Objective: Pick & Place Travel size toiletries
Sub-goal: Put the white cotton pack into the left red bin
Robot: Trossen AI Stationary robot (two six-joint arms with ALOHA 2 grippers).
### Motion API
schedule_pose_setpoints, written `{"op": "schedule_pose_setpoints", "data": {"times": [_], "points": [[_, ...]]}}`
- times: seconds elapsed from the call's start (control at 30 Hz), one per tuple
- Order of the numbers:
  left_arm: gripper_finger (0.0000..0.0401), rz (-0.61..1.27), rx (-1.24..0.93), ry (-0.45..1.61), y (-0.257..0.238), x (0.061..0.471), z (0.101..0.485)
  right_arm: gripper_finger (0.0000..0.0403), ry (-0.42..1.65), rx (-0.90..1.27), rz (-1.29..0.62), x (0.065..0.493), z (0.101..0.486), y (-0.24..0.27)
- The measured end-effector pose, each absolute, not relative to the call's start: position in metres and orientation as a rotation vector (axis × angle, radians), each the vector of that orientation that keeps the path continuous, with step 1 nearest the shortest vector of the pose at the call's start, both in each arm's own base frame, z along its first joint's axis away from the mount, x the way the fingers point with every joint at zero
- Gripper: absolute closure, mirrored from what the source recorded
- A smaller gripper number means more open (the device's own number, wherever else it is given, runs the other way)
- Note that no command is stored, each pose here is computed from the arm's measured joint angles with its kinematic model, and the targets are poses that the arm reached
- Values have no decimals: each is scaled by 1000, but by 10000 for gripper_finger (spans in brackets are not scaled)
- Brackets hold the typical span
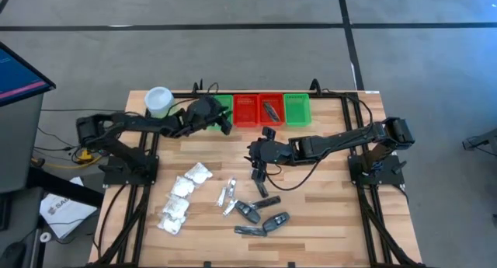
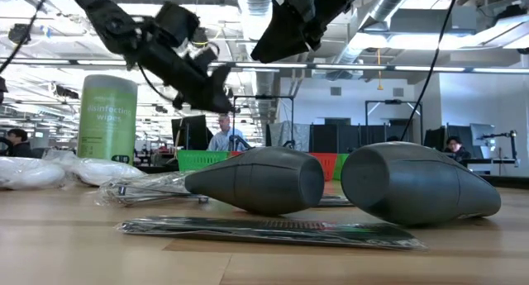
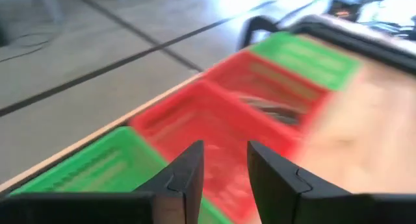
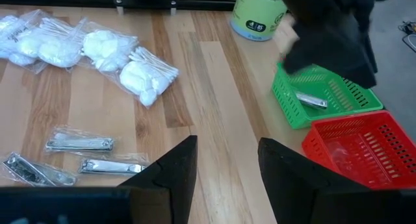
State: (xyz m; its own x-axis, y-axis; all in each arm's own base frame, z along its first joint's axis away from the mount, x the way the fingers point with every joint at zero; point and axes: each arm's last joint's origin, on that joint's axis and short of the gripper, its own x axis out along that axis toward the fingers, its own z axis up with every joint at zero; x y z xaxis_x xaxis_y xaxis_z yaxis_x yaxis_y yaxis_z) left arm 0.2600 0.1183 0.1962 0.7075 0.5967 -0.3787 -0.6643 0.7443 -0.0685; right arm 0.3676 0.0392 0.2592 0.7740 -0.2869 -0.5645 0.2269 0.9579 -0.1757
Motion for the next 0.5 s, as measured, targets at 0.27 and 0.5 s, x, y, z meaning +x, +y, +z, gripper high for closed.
{"op": "schedule_pose_setpoints", "data": {"times": [0.27,0.5], "points": [[293,466,-193,261,57,225,209,250,627,-100,-278,368,259,39],[293,296,-255,225,20,194,198,245,628,-99,-275,368,259,39]]}}
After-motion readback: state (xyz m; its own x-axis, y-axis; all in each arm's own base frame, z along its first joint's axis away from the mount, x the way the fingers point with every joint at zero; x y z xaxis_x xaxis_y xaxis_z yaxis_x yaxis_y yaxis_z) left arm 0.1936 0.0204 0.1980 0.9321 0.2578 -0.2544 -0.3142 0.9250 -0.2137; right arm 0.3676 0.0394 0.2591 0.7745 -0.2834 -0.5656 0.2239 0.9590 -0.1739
